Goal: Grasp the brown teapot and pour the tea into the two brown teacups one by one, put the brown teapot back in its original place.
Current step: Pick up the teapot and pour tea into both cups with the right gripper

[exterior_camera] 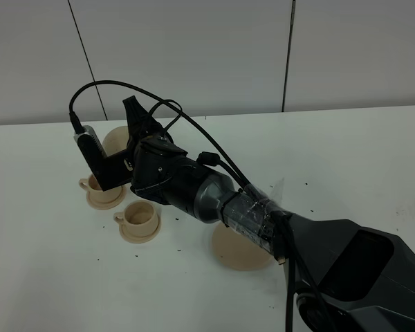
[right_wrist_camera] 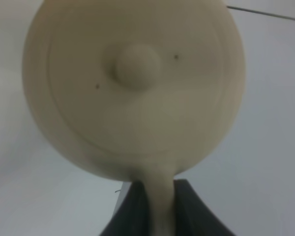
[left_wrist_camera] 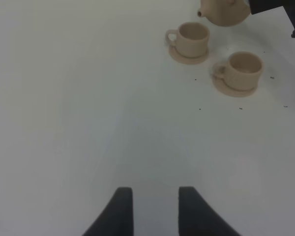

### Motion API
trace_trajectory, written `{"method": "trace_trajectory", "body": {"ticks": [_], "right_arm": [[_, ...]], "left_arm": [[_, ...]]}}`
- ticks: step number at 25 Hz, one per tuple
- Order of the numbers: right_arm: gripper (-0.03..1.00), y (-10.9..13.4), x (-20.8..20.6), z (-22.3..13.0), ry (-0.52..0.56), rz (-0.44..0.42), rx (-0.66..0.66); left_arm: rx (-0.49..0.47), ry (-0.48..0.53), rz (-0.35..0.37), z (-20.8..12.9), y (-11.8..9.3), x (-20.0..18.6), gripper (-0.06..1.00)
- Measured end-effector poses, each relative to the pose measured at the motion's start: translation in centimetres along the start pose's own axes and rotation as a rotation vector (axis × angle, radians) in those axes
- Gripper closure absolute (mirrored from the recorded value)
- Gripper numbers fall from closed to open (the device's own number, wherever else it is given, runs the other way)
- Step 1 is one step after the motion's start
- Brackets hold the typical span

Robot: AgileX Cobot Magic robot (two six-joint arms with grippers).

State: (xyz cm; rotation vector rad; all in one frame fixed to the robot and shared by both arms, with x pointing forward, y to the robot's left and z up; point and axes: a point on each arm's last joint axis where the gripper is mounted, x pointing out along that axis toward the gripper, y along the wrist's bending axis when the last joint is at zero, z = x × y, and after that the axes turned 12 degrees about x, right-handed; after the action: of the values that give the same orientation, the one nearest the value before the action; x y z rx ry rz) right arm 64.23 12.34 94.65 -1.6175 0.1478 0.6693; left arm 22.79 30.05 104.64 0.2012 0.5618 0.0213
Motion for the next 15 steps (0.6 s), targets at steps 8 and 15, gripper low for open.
{"method": "trace_trajectory", "body": {"ticks": [8,15], "right_arm": [[0.87,-0.32,-0.01,0.26,-0.028,-0.036,-0.025],[0.87,-0.55,-0.02,0.39,-0.042,-0.061,-0.045]], "left_arm": [[0.0,0.0,0.0,0.0,0.0,0.0,0.65],[0.0,0.0,0.0,0.0,0.0,0.0,0.65]]}}
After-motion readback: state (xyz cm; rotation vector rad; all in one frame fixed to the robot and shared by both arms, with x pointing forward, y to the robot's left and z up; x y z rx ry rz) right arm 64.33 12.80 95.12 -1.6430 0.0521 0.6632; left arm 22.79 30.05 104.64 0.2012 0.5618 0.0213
